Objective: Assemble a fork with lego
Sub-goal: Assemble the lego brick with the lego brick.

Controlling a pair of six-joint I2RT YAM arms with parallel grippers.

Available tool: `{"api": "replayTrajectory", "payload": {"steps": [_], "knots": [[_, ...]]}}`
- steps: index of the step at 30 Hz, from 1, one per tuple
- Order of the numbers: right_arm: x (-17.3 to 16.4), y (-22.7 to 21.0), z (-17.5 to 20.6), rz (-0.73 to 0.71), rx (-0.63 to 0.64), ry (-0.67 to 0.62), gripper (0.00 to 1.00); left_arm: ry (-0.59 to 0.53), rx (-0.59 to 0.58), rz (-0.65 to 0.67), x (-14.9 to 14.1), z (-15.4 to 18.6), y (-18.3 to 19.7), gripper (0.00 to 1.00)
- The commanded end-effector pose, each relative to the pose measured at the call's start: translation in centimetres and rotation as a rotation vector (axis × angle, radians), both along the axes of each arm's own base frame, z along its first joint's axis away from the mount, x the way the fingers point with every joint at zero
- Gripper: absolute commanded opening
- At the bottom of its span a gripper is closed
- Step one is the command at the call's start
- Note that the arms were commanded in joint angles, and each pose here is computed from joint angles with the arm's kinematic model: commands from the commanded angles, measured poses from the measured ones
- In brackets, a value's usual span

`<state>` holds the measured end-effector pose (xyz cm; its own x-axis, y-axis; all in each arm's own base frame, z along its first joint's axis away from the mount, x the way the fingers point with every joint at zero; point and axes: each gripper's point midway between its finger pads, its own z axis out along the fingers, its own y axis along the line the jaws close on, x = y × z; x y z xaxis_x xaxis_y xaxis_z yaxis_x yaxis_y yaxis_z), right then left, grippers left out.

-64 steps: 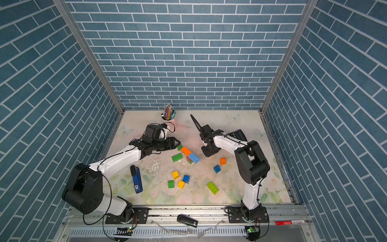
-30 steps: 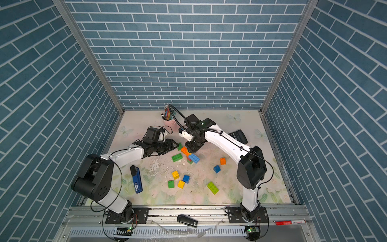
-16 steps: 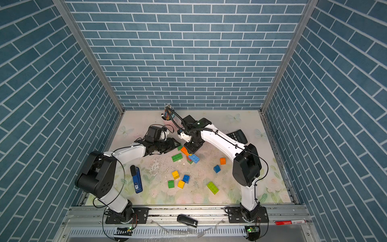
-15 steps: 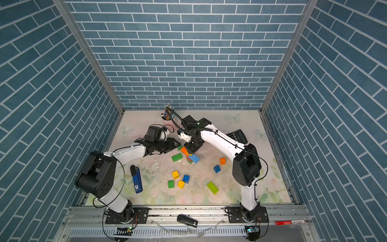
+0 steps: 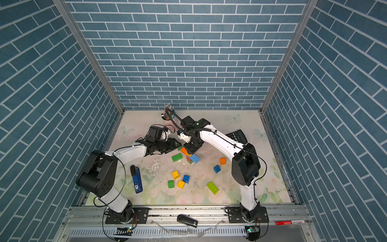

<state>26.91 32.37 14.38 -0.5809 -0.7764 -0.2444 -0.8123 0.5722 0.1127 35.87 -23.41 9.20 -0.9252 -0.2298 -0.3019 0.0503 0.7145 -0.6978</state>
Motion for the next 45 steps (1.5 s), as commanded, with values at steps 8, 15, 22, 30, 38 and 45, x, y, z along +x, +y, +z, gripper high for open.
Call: {"api": "replayTrajectory", "payload": {"steps": [8,15,22,30,38,45], "knots": [[-1.0,-1.5,-1.9,-0.015,-0.093,0.032,0.00,-0.009,0.003,-0.031,-0.2,0.3,-0.8,0.60],[-1.4,-2.1,-2.7,0.000,-0.143,0.019,0.00,-0.008,0.007,-0.032,-0.4,0.4,-0.7,0.60],[-1.9,-2.5,-3.0,-0.018,-0.177,0.035,0.00,-0.006,0.011,-0.030,-0.4,0.4,-0.7,0.60],[-2.1,-3.1,-3.8,-0.058,-0.226,0.053,0.00,-0.006,0.010,-0.030,-0.5,0.4,-0.7,0.60],[-1.7,-3.9,-4.3,-0.068,-0.291,0.026,0.00,-0.008,0.010,-0.033,-0.4,0.4,-0.9,0.60],[-2.0,-3.7,-4.6,-0.086,-0.288,0.040,0.00,-0.010,0.008,-0.033,-0.3,0.4,-1.0,0.60]]}}
